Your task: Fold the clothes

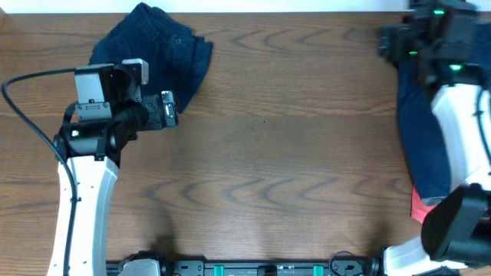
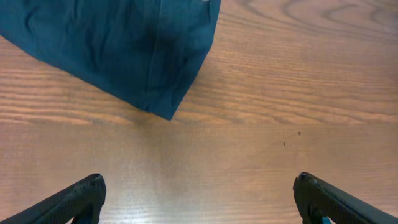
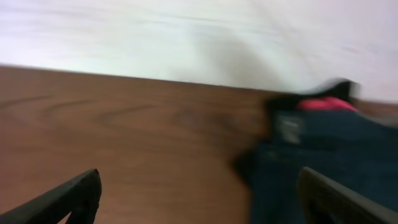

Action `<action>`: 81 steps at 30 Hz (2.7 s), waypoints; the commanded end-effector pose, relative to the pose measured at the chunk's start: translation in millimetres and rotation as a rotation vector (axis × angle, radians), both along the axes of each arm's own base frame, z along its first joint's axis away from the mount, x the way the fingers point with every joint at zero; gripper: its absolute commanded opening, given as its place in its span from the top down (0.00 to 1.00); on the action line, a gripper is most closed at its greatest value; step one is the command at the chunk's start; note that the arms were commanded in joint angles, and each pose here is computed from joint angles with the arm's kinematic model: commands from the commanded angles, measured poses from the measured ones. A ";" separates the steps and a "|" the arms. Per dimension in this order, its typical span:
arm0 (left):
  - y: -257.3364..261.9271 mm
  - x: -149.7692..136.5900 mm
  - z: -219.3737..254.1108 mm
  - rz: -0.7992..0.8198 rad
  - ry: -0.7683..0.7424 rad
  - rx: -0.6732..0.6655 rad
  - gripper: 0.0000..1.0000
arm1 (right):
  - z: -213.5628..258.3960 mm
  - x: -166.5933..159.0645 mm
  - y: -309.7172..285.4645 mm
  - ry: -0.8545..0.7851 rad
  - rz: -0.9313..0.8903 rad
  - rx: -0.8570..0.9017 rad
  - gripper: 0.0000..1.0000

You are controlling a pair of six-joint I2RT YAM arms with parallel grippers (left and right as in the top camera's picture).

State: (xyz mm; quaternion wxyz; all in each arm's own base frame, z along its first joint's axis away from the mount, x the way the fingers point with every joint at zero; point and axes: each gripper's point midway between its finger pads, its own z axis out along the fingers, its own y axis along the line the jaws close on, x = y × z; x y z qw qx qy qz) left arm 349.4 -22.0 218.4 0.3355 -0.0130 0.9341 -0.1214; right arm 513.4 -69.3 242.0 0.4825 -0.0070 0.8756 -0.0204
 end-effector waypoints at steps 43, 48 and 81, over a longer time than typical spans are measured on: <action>-32.2 40.7 -47.6 -0.104 0.064 -0.002 0.02 | -184.8 -59.5 -326.7 0.103 -0.338 0.234 0.31; -32.2 40.6 -47.6 -0.104 0.065 -0.002 0.02 | -193.7 -69.7 -317.9 0.180 -0.297 0.230 0.37; -32.2 40.9 -47.4 -0.104 0.064 -0.002 0.02 | -223.4 -73.4 -301.1 0.316 -0.365 0.323 0.99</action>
